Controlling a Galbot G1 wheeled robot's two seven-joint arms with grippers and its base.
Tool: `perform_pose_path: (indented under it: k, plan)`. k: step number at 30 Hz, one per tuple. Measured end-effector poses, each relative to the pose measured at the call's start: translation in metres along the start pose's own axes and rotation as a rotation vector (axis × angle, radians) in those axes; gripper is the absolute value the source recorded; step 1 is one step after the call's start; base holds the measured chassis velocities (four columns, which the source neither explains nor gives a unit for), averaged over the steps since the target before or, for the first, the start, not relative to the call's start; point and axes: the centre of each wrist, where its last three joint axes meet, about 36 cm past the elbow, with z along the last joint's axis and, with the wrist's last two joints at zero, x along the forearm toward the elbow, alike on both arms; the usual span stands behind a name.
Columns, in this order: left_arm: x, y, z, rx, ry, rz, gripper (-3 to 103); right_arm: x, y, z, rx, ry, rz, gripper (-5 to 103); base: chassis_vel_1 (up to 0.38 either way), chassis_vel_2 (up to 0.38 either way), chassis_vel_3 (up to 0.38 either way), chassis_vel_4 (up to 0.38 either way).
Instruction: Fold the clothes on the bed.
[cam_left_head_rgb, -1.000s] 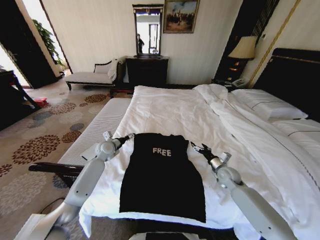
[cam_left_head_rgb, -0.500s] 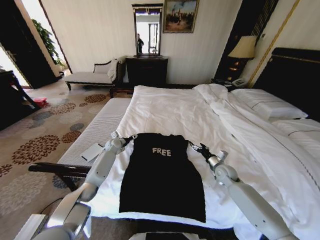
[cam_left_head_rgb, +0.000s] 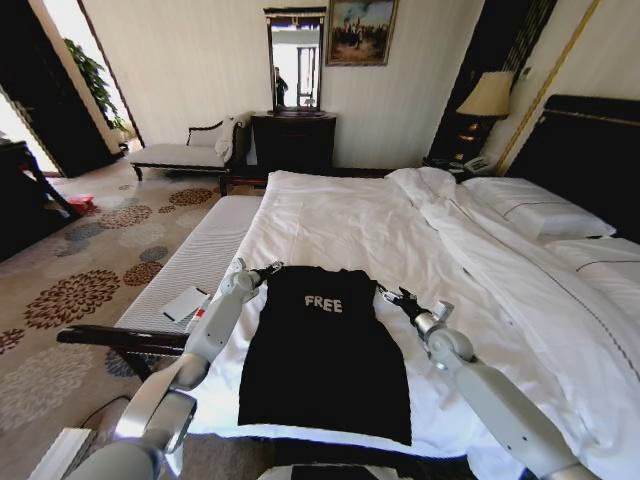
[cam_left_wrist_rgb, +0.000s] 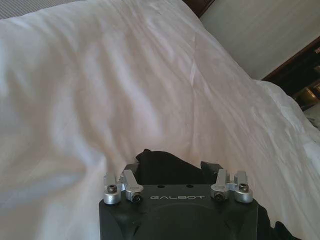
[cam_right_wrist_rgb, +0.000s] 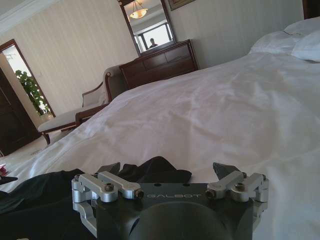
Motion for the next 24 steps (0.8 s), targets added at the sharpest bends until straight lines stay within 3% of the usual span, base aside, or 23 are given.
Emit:
perform_pose_path:
  k: [2,3,6,10,11,13,16,24]
  plan:
    - [0.0,0.001,0.003,-0.006,0.003,-0.005,62,0.001,0.0,-0.001,0.001,-0.002,0.001,100,0.0,0.0,0.0,0.0]
    - [0.0,0.007,0.007,-0.017,0.0,-0.012,45,0.002,-0.001,-0.001,0.002,-0.003,0.003,100,0.0,0.0,0.0,0.0]
    - [0.0,0.01,0.009,-0.022,-0.005,-0.013,40,0.003,-0.001,-0.001,0.002,-0.002,0.003,100,0.0,0.0,0.0,0.0]
    - [0.003,0.017,0.009,-0.031,-0.02,-0.017,19,0.003,0.0,-0.001,0.004,-0.002,0.005,100,0.0,0.0,0.0,0.0]
    - [0.003,0.017,0.009,-0.031,-0.02,-0.017,19,0.003,0.0,-0.001,0.004,-0.002,0.005,100,0.0,0.0,0.0,0.0]
    - [0.005,0.021,0.005,-0.04,-0.032,-0.022,8,0.001,0.001,-0.003,0.004,-0.004,0.006,100,0.0,0.0,0.0,0.0]
    - [0.008,0.025,-0.002,-0.052,-0.046,-0.027,2,-0.006,0.0,-0.004,0.004,0.001,0.016,100,0.0,0.0,0.0,0.0]
    - [0.011,0.028,-0.017,-0.097,-0.067,-0.046,0,-0.046,0.001,-0.017,0.01,0.036,0.03,100,0.0,0.0,0.0,0.0]
